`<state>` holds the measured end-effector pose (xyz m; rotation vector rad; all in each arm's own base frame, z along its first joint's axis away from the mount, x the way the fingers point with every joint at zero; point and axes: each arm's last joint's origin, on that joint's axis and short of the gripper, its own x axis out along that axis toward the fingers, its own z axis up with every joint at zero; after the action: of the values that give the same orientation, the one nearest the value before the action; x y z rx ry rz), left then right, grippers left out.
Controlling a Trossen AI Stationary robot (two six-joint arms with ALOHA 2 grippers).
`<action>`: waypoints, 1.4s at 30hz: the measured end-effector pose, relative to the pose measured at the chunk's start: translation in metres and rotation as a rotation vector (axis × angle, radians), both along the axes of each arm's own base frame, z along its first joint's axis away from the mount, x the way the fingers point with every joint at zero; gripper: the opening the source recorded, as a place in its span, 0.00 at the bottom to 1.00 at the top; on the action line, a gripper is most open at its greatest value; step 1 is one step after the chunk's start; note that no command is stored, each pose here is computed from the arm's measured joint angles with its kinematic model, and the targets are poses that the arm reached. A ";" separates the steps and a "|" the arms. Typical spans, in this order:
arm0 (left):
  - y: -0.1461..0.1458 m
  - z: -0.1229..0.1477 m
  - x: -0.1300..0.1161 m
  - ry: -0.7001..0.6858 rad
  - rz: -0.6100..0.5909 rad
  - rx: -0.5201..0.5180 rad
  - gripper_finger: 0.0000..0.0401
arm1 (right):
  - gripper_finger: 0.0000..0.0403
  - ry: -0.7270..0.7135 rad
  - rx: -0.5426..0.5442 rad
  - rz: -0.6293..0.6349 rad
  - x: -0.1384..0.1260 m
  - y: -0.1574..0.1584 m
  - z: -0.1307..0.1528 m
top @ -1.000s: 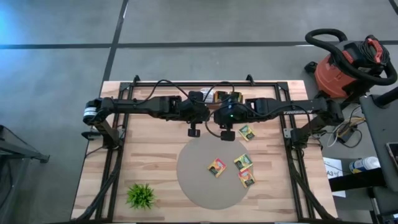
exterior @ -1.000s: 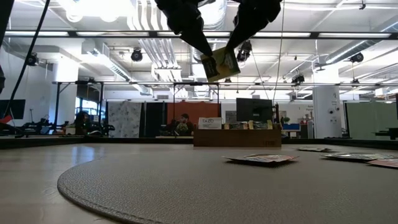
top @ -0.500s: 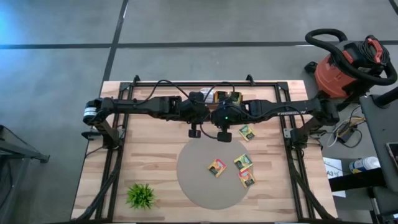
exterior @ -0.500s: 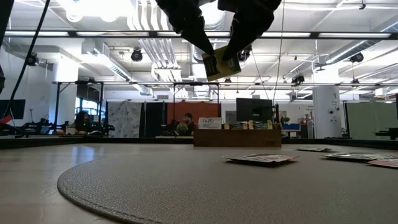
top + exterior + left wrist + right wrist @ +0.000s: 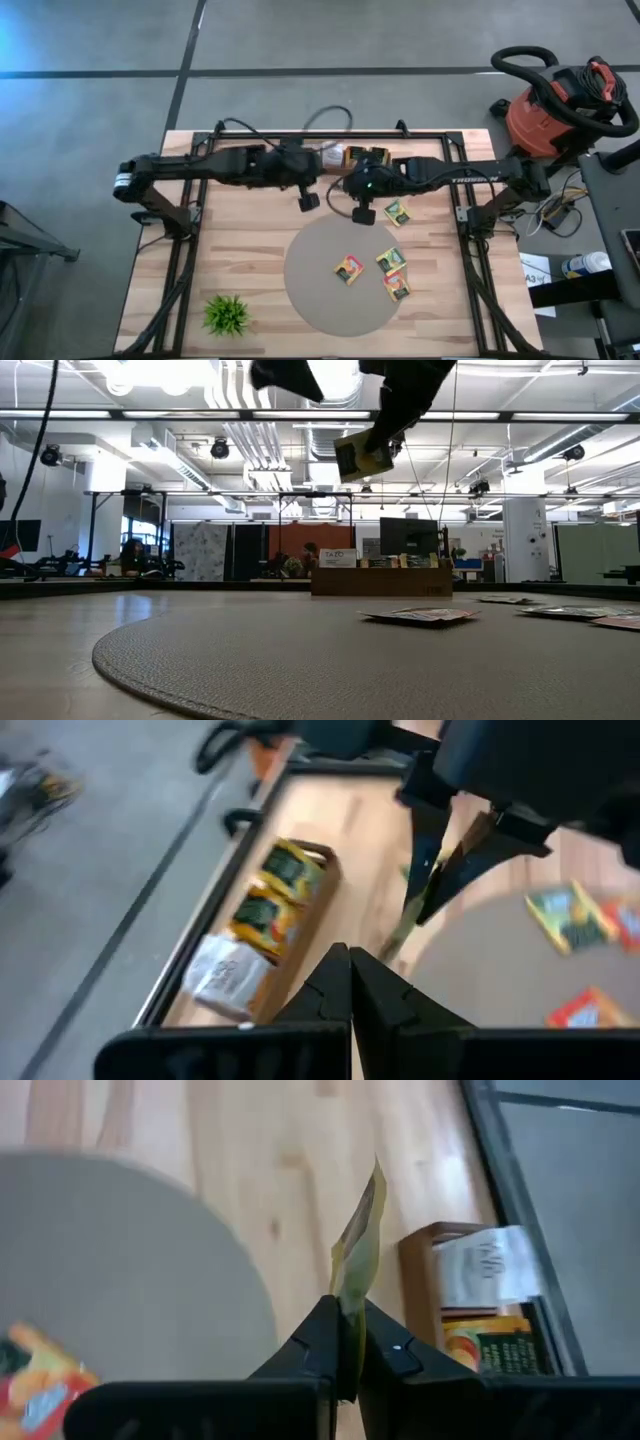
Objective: Pick & Place Tea
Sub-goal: Put the yellow tea bag into the right section of the wooden organizer
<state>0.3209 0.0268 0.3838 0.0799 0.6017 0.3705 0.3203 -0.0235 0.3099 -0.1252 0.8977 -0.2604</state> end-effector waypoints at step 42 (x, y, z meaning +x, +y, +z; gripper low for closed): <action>0.004 -0.046 -0.027 -1.013 0.082 -0.621 0.19 | 0.03 -1.084 0.427 -0.199 -0.034 -0.011 0.030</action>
<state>0.2935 0.0305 0.3377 -0.6979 -0.3058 0.2440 0.2863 -0.0350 0.3395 0.4738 -0.1322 -0.2662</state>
